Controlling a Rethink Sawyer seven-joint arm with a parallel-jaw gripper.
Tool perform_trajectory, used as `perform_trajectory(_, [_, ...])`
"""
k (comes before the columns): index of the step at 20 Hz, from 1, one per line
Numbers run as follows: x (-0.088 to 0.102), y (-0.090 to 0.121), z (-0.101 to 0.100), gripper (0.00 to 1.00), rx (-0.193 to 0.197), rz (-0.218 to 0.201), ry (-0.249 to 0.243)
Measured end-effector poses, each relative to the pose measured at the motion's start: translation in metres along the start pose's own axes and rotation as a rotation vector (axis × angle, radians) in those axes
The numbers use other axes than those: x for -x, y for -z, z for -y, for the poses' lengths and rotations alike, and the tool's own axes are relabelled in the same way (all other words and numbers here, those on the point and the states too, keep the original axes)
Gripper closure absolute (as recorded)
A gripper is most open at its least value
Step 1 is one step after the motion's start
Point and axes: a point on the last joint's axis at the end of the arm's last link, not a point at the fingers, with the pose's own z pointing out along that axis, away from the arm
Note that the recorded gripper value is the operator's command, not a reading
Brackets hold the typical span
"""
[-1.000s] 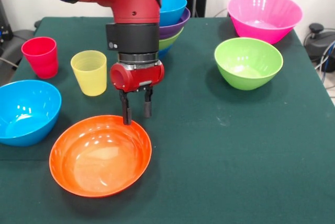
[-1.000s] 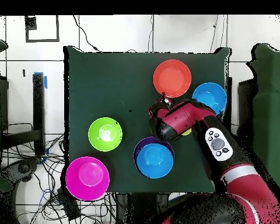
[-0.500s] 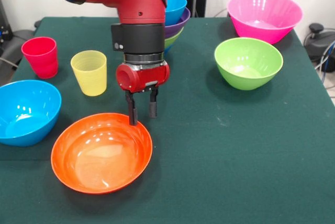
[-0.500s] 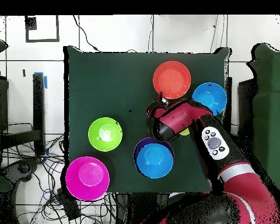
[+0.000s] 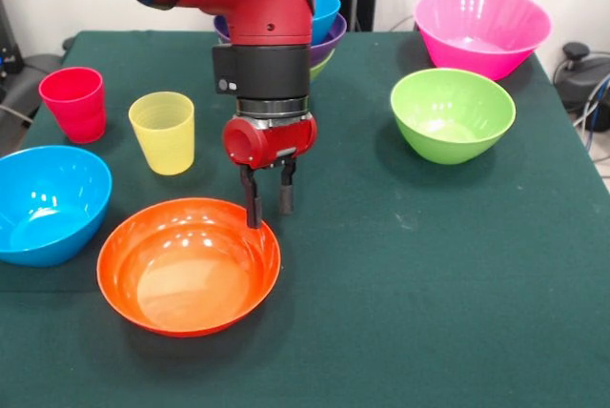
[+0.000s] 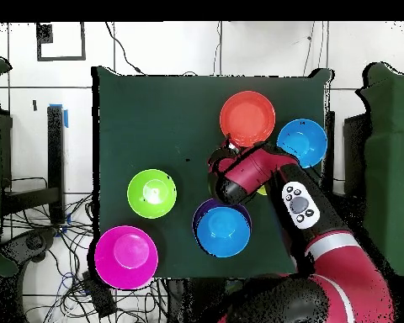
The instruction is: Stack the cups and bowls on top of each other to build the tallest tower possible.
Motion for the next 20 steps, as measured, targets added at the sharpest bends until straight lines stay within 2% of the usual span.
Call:
perform_trajectory(12, [0.002, 0.003, 0.007, 0.00, -0.012, 0.000, -0.007])
perform_trajectory(20, [-0.008, 0.003, 0.011, 0.00, -0.020, -0.020, -0.008])
